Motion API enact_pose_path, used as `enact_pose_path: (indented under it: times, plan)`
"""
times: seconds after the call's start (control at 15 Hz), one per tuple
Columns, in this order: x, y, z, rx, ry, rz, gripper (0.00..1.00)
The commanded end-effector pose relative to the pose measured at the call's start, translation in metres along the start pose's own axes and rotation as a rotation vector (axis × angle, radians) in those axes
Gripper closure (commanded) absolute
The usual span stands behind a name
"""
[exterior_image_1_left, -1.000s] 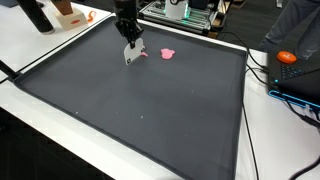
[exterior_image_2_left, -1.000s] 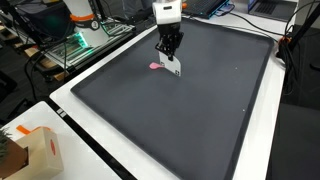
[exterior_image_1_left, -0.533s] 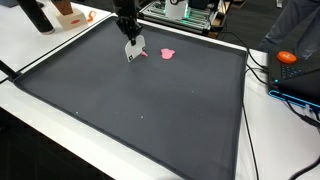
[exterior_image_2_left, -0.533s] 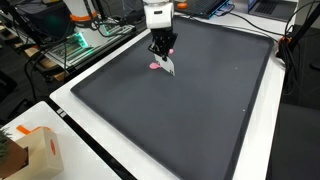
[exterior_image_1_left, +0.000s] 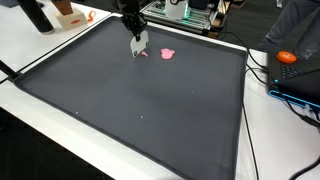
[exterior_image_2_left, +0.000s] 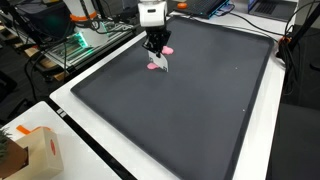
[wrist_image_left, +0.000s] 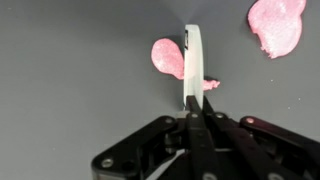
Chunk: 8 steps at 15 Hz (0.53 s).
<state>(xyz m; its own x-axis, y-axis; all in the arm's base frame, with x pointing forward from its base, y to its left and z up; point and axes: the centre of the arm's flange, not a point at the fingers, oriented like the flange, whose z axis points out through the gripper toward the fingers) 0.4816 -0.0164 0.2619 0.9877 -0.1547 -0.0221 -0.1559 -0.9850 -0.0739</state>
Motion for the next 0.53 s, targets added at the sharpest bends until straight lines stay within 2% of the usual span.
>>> enact_pose_path:
  times: [0.0,0.47]
  plan:
    - [-0.020,-0.008,-0.016,0.006,-0.015,-0.024,0.99]
    - [-0.018,-0.052,-0.079,-0.014,0.059,-0.095,0.99]
